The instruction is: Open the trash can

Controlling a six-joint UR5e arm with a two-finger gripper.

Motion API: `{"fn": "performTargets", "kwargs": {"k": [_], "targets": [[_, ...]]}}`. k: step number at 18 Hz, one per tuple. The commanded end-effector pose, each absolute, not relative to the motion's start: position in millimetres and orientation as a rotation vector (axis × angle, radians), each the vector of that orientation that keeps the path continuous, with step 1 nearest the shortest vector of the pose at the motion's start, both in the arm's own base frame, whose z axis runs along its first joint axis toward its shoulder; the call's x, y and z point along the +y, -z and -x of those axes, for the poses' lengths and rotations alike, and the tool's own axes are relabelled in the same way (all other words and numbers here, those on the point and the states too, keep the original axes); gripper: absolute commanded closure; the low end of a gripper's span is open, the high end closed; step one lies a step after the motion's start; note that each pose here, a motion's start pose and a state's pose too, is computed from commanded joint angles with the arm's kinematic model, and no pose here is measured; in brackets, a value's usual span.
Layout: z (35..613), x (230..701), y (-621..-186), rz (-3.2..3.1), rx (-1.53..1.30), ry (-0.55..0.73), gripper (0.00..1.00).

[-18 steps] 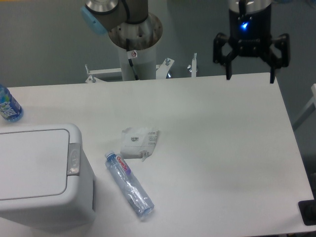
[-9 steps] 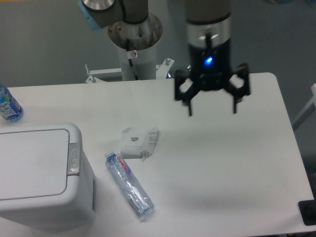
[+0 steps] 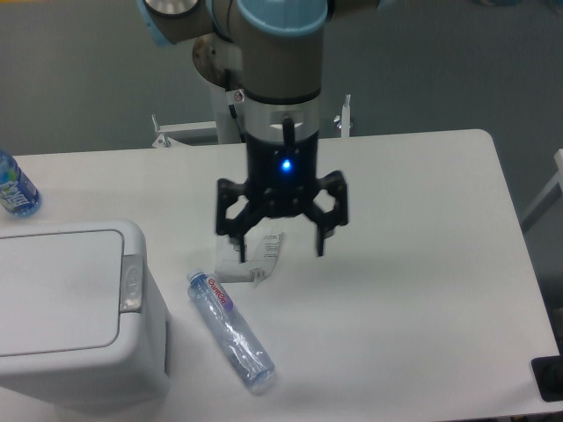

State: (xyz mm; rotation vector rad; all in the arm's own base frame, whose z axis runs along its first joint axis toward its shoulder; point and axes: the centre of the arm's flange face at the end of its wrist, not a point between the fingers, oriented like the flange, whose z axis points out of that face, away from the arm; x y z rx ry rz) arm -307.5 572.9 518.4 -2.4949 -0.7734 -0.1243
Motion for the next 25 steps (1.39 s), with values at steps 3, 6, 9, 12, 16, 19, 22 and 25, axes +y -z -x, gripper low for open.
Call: {"fn": "performTargets", "kwargs": {"k": [3, 6, 9, 12, 16, 19, 22, 25], "targets": [[300, 580, -516, 2.481, -0.781, 0.182, 0.0], [288, 586, -512, 2.489, -0.778, 0.208, 0.0], [279, 591, -511, 2.497, -0.76, 0.214, 0.0], [269, 598, -506, 2.512, -0.739, 0.225, 0.0], [262, 605, -499, 2.527, -0.721, 0.233, 0.0], [256, 611, -493, 2.541, -0.709, 0.242, 0.0], [254, 613, -490, 2.547, -0.706, 0.246, 0.0], [253, 614, -488, 2.549, -0.705, 0.245, 0.0]]}}
